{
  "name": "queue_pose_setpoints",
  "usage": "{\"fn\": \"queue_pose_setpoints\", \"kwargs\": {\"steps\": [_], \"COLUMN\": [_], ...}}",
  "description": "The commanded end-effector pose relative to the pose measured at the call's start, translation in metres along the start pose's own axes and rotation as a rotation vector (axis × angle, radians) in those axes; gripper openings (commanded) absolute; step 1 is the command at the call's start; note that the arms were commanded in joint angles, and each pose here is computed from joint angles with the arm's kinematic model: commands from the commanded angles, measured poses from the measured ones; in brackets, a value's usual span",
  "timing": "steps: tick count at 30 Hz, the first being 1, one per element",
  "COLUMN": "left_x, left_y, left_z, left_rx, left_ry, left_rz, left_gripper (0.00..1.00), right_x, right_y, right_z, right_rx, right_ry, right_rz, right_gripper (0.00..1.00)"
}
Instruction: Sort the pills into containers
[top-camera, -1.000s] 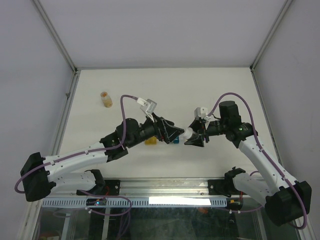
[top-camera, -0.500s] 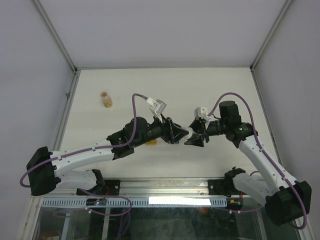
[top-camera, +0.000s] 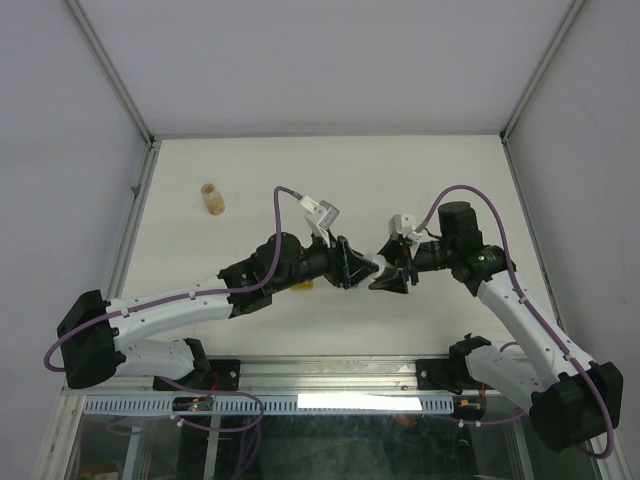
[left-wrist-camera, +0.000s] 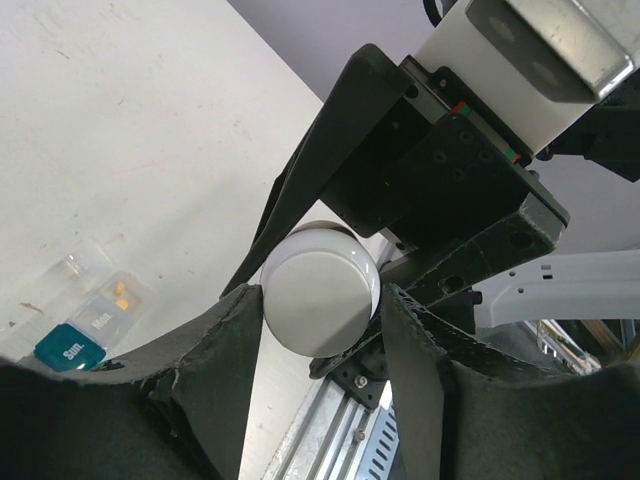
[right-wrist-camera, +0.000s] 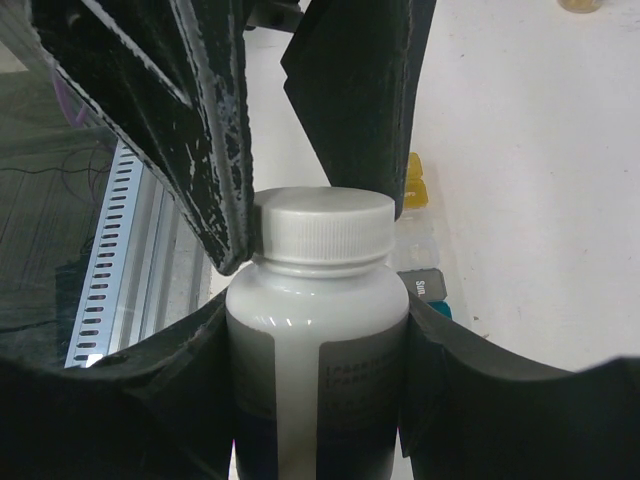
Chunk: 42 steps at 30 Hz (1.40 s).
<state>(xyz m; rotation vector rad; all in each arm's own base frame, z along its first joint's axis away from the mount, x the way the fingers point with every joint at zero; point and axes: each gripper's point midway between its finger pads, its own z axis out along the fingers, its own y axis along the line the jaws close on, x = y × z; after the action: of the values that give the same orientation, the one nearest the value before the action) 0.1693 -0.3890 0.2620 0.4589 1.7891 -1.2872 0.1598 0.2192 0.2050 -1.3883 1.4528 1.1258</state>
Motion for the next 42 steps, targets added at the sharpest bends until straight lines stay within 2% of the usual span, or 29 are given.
{"fn": "queue_pose_setpoints", "kwargs": {"steps": [1,5,7,8,11,15,17,19,21,23,25,28,32,34,39,42], "left_x": [-0.019,-0.016,-0.012,-0.010,0.004,0.035,0.046,0.046,0.040,0.031,0.026,0.019,0.001,-0.005,-0.017,-0.033], "left_y": [-0.024,-0.025,-0.029,-0.032,-0.044,-0.053,-0.048,-0.045,-0.040,-0.033,-0.030,-0.029,-0.028,-0.025,-0.014,-0.004], "left_z": [0.001,0.001,0.002,0.001,-0.004,-0.015,-0.019,-0.020,-0.019,-0.014,-0.009,-0.004,-0.007,-0.013,-0.028,-0.037], "left_rx": [0.072,0.085,0.116,0.142,0.282,0.535,0.627,0.709,0.766,0.778,0.771,0.744,0.659,0.617,0.479,0.355], "left_ry": [-0.027,-0.015,0.003,0.010,0.051,0.136,0.161,0.163,0.168,0.171,0.171,0.142,0.025,-0.032,-0.134,-0.218], "left_rz": [0.032,0.047,0.076,0.098,0.284,0.639,0.771,0.845,0.844,0.825,0.814,0.817,0.830,0.840,0.762,0.622], "left_gripper": [0.47,0.28,0.24,0.23,0.22,0.22,0.23,0.24,0.26,0.29,0.38,0.57,0.87,0.98,0.99,0.99], "right_x": [-0.024,-0.024,-0.024,-0.024,-0.024,-0.025,-0.025,-0.025,-0.025,-0.025,-0.025,-0.025,-0.025,-0.025,-0.025,-0.025], "right_y": [-0.005,-0.005,-0.005,-0.005,-0.004,-0.003,-0.003,-0.003,-0.003,-0.003,-0.003,-0.003,-0.003,-0.003,-0.002,-0.002], "right_z": [-0.003,-0.003,-0.003,-0.003,-0.003,-0.003,-0.003,-0.004,-0.004,-0.004,-0.004,-0.004,-0.004,-0.004,-0.004,-0.004], "right_rx": [0.002,0.002,0.002,0.002,-0.001,-0.004,-0.004,-0.004,-0.003,-0.003,-0.004,-0.005,-0.004,-0.005,-0.007,-0.007], "right_ry": [-0.044,-0.045,-0.044,-0.045,-0.047,-0.049,-0.050,-0.051,-0.051,-0.051,-0.050,-0.050,-0.050,-0.051,-0.052,-0.052], "right_rz": [-0.083,-0.085,-0.083,-0.083,-0.085,-0.084,-0.085,-0.086,-0.088,-0.088,-0.086,-0.087,-0.089,-0.091,-0.091,-0.092], "right_gripper": [0.00,0.00,0.00,0.00,0.00,0.00,0.00,0.00,0.00,0.00,0.00,0.00,0.00,0.00,0.00,0.00]}}
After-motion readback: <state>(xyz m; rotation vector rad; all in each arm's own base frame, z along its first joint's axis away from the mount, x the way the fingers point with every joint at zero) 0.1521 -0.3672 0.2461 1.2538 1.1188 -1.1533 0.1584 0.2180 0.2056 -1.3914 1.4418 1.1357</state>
